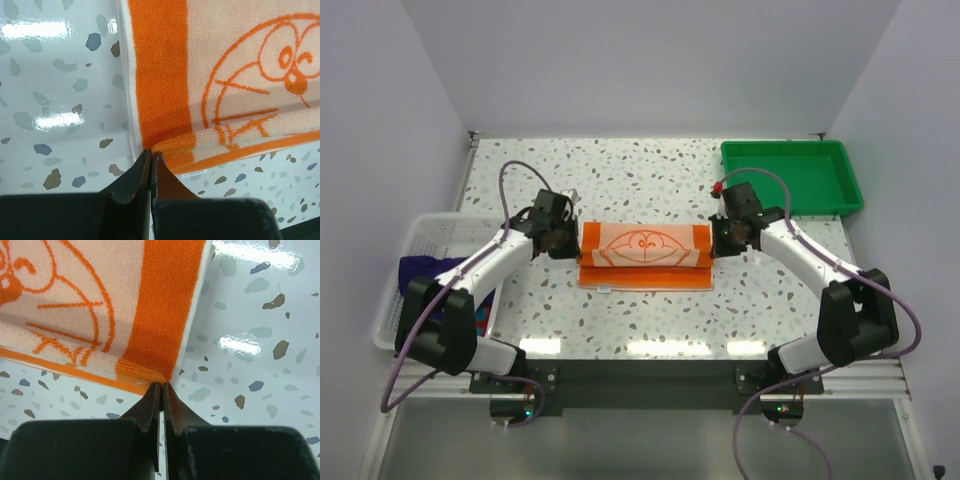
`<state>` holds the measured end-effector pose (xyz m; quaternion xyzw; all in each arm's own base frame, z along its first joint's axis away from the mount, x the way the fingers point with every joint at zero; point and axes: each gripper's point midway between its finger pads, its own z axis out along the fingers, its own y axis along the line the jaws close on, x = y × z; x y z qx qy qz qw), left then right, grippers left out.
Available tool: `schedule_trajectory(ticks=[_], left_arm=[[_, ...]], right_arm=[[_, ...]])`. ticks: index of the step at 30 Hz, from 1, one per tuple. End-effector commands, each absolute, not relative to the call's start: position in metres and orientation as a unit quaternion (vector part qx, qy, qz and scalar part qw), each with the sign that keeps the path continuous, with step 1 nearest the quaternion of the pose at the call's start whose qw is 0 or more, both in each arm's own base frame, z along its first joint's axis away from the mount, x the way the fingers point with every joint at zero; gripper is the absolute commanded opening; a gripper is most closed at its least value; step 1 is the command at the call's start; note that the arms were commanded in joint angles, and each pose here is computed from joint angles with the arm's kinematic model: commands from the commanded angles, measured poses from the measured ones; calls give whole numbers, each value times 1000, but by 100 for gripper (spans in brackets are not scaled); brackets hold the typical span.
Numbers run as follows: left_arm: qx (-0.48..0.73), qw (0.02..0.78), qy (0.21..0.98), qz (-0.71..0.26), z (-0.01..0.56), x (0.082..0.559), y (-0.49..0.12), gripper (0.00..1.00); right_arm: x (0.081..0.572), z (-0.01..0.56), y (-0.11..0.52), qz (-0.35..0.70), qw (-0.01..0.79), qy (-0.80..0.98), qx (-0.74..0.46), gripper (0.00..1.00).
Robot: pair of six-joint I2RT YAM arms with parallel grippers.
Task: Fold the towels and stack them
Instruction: Fold the towel
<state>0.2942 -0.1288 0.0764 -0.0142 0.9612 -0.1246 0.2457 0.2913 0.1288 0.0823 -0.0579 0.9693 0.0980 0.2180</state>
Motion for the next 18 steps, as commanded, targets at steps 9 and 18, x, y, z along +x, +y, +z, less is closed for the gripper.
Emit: schedule_trajectory(ticks=[9, 18], left_arm=[[-9, 220, 971, -92, 43, 272, -112, 0], [-9, 201, 974, -104, 22, 259, -118, 5]], right_arm=[[275, 60, 99, 46, 205, 977, -31, 0], [272, 33, 100, 42, 182, 982, -24, 0]])
